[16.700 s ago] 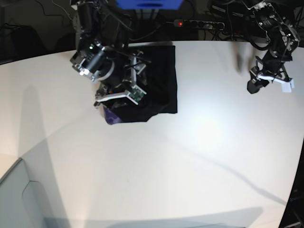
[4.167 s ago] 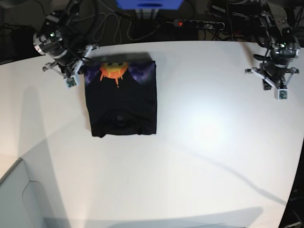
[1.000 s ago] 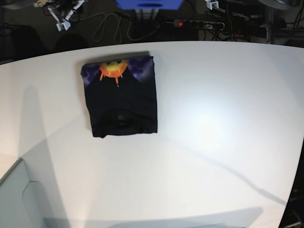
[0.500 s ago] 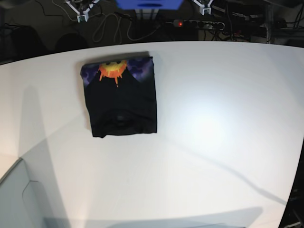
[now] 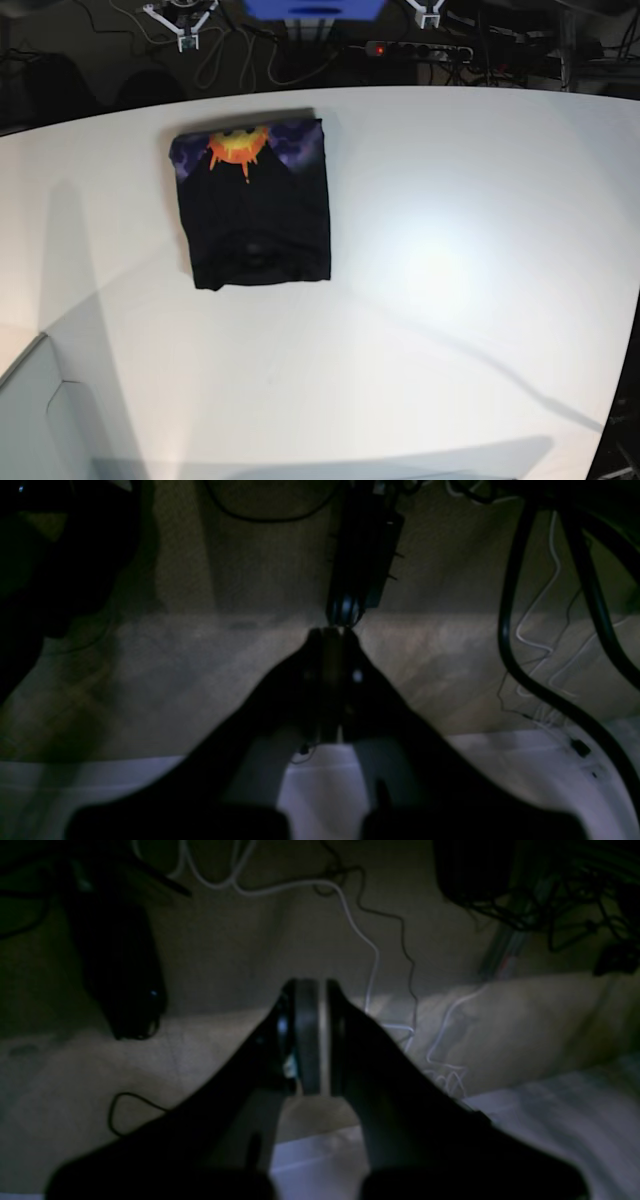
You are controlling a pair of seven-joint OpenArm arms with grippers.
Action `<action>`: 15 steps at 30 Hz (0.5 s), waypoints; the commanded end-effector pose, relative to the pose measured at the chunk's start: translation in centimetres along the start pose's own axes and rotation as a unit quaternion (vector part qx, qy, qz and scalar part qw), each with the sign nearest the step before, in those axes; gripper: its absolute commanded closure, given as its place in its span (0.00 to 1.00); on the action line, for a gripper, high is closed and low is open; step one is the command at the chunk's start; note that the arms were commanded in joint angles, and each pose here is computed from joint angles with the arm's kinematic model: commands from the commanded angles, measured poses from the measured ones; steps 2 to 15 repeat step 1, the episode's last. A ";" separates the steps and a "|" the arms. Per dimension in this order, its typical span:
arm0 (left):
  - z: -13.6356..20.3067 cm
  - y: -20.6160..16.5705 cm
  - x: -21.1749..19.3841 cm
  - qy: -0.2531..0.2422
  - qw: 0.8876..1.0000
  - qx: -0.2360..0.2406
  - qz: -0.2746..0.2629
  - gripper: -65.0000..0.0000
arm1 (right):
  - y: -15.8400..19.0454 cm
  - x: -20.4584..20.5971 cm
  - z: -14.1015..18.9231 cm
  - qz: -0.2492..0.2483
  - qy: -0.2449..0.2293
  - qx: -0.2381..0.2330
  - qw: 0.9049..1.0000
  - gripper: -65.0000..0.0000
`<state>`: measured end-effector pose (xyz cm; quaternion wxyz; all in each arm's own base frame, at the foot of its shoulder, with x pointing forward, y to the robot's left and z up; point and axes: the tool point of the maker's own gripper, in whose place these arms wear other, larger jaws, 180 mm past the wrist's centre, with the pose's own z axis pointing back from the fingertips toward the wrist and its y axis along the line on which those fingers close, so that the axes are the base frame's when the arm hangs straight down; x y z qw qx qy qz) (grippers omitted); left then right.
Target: Fold the T-shirt properly
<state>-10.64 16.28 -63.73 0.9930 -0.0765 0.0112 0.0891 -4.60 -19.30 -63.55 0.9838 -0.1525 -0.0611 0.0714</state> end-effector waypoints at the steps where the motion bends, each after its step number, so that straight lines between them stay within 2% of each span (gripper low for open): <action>1: 0.2 0.3 -0.7 0.004 1.000 0.000 0.002 1.00 | -0.4 -0.6 0.1 0.001 0.003 -0.009 1.000 1.00; 15: 0.2 0.3 -0.7 0.004 1.000 0.000 0.002 1.00 | -0.4 -0.6 0.1 0.001 0.003 -0.009 1.000 1.00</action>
